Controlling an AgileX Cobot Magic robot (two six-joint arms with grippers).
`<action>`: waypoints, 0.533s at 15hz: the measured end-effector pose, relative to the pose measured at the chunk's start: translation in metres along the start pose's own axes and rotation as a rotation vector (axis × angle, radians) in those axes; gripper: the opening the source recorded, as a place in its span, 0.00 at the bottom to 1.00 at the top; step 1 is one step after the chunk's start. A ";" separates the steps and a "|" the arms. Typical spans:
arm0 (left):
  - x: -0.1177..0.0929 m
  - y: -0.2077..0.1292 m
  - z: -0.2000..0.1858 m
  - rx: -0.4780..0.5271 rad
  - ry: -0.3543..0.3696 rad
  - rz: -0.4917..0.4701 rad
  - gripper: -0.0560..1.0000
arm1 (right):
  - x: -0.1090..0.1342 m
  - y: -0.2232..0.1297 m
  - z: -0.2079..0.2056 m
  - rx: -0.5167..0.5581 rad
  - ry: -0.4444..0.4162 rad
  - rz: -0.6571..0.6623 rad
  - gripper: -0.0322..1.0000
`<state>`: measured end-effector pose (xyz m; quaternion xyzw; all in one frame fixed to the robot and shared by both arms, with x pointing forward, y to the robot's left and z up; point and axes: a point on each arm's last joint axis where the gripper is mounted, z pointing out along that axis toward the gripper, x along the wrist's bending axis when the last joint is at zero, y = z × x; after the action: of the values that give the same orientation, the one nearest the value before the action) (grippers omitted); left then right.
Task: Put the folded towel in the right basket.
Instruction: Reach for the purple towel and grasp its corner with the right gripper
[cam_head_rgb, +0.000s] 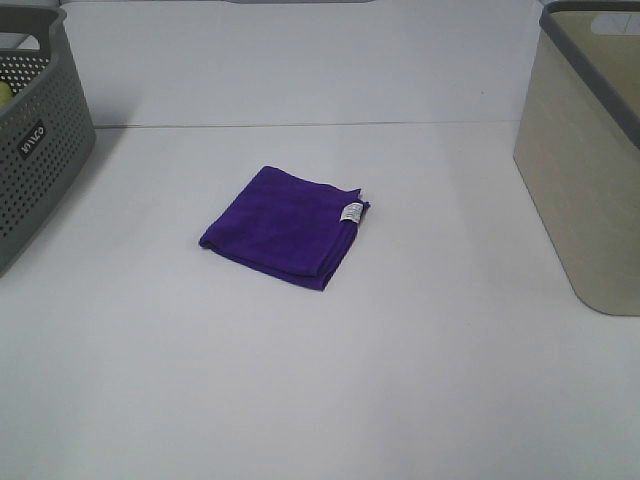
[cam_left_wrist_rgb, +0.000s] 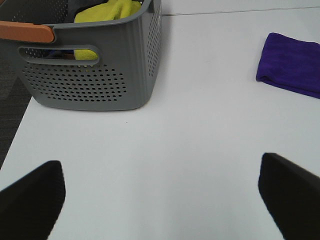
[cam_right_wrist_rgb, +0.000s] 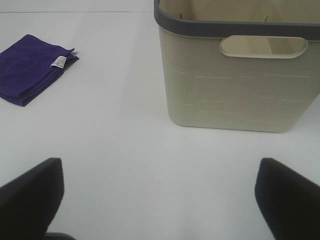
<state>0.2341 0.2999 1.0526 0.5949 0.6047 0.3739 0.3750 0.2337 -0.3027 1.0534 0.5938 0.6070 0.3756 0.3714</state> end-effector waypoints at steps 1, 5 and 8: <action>0.000 0.000 0.000 0.000 0.000 0.000 0.99 | 0.000 0.000 0.000 0.000 0.000 0.000 0.94; 0.000 0.000 0.000 0.000 0.000 0.000 0.99 | 0.000 0.000 0.000 0.000 0.000 0.000 0.94; 0.000 0.000 0.000 0.000 0.000 0.000 0.99 | 0.000 0.000 0.000 0.000 0.000 0.000 0.94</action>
<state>0.2341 0.2999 1.0526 0.5949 0.6047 0.3739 0.3750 0.2337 -0.3027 1.0534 0.5938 0.6070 0.3756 0.3714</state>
